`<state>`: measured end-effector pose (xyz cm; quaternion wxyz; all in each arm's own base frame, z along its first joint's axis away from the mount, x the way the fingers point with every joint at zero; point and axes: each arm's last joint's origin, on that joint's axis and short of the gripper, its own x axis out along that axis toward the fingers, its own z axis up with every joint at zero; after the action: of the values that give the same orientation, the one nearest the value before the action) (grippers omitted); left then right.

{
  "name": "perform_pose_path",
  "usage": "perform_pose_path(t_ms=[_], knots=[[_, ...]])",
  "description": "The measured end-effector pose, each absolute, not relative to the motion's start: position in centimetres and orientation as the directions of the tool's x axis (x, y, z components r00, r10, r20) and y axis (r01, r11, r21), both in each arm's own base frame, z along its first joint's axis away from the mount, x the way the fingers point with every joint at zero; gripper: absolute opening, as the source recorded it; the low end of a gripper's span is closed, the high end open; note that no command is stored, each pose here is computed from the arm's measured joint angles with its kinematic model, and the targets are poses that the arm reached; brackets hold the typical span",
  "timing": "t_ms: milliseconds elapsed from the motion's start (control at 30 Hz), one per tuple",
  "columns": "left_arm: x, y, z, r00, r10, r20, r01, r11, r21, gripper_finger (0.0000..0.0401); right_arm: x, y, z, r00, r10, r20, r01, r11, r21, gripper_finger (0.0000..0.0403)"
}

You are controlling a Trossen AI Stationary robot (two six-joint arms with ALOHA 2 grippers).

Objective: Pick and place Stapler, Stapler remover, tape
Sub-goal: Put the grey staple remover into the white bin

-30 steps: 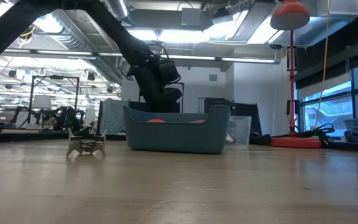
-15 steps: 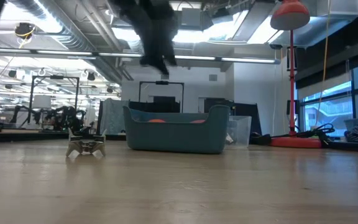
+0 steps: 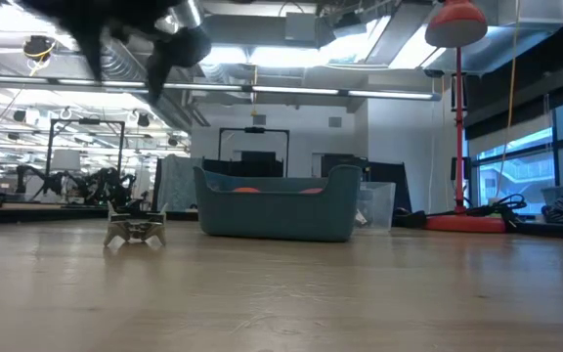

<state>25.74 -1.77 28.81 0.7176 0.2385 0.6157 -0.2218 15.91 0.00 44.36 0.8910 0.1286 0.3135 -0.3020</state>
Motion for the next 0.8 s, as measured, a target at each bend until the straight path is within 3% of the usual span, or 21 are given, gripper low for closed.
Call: perform_pose_path(t_ms=[100,167,367,633,800], knots=[[25.2,-3.4,26.2,0.099,0.100,-0.990,0.771,0.622,0.140,0.0268,15.9,0.0,44.4,0.622,-0.458,-0.635,0.620,0.783,0.043,0.0271],[24.9,-3.8,24.6,0.091,0.119,-0.989,0.814,0.564,0.143,0.0267,15.9,0.0,44.4,0.622,-0.457,-0.635,0.625,0.779,0.051,0.0271],[24.5,-4.3,21.6,0.096,0.061,-0.993,0.831,0.544,0.114,0.0250,15.9,0.0,44.4,0.624,-0.452,-0.637,0.637,0.767,0.079,0.0271],[26.5,-5.6,21.8,0.303,-0.106,-0.947,0.854,0.471,0.220,0.0231,16.1,0.0,44.5,0.633,-0.459,-0.623,0.631,0.772,0.073,0.0271],[26.9,-6.8,21.6,0.328,-0.165,-0.930,0.867,0.444,0.227,0.0232,16.1,0.0,44.5,0.633,-0.462,-0.621,0.633,0.771,0.072,0.0271]])
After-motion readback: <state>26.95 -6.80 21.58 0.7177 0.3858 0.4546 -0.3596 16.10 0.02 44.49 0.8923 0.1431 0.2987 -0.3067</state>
